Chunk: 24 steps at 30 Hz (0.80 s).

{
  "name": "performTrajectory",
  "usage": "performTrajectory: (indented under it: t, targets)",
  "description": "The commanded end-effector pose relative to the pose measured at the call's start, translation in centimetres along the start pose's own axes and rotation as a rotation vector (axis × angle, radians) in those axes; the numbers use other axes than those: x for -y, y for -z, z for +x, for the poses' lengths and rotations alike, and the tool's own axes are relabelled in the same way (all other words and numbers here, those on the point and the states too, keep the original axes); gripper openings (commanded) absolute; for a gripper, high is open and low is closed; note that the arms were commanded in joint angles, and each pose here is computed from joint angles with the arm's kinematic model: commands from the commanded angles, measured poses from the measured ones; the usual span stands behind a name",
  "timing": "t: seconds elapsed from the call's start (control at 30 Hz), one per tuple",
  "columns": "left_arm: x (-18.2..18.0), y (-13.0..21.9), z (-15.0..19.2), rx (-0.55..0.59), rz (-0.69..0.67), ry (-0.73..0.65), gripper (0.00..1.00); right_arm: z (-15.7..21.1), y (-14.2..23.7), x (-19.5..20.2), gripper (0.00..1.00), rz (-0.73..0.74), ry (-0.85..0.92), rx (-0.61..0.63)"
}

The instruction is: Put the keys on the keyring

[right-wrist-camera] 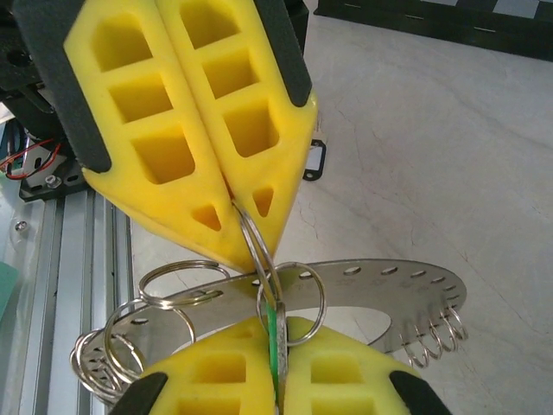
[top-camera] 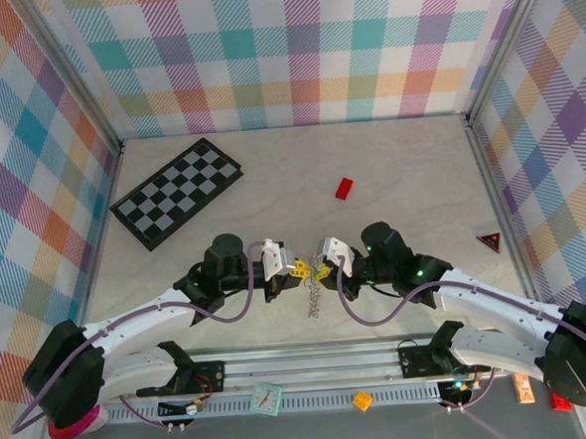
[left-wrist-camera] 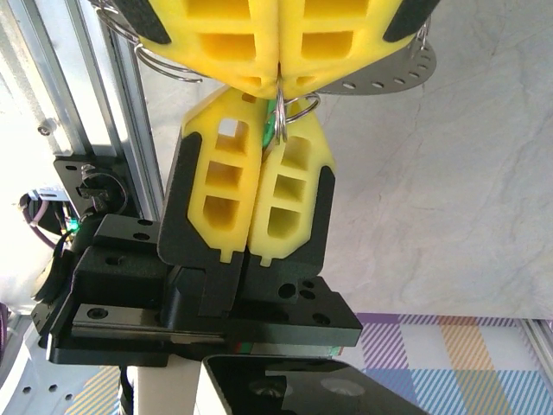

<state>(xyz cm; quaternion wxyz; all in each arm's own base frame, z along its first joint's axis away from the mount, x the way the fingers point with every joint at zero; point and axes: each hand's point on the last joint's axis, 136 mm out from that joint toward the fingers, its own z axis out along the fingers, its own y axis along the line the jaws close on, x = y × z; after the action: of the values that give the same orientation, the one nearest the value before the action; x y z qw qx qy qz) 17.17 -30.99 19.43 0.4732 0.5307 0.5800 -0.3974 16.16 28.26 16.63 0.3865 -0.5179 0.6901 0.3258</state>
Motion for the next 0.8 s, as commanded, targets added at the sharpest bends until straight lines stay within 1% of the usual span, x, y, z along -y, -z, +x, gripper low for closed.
performTrajectory:
  t: [0.0, 0.23, 0.47, 0.6, 0.77]
  targets:
    - [0.7, 0.0, -0.7, 0.032, 0.024, -0.035, 0.00, -2.3, 0.9, 0.1, 0.01, 0.013, 0.052, 0.045]
    - [0.5, 0.0, 0.2, -0.016, 0.014, -0.036, 0.00, -3.2, 1.7, 0.2, 0.00, 0.037, 0.075, 0.069]
    - [0.6, 0.0, 0.6, -0.047, 0.023, -0.038, 0.00, -3.4, 2.2, 0.5, 0.00, 0.064, 0.099, 0.053]
    - [0.8, 0.1, 0.3, -0.037, 0.028, -0.043, 0.00, -2.6, 2.1, 0.5, 0.00, 0.064, 0.096, 0.027]
    - [0.8, 0.2, -0.4, -0.003, 0.026, -0.048, 0.00, 0.0, 0.7, 0.7, 0.00, 0.046, 0.065, -0.046]
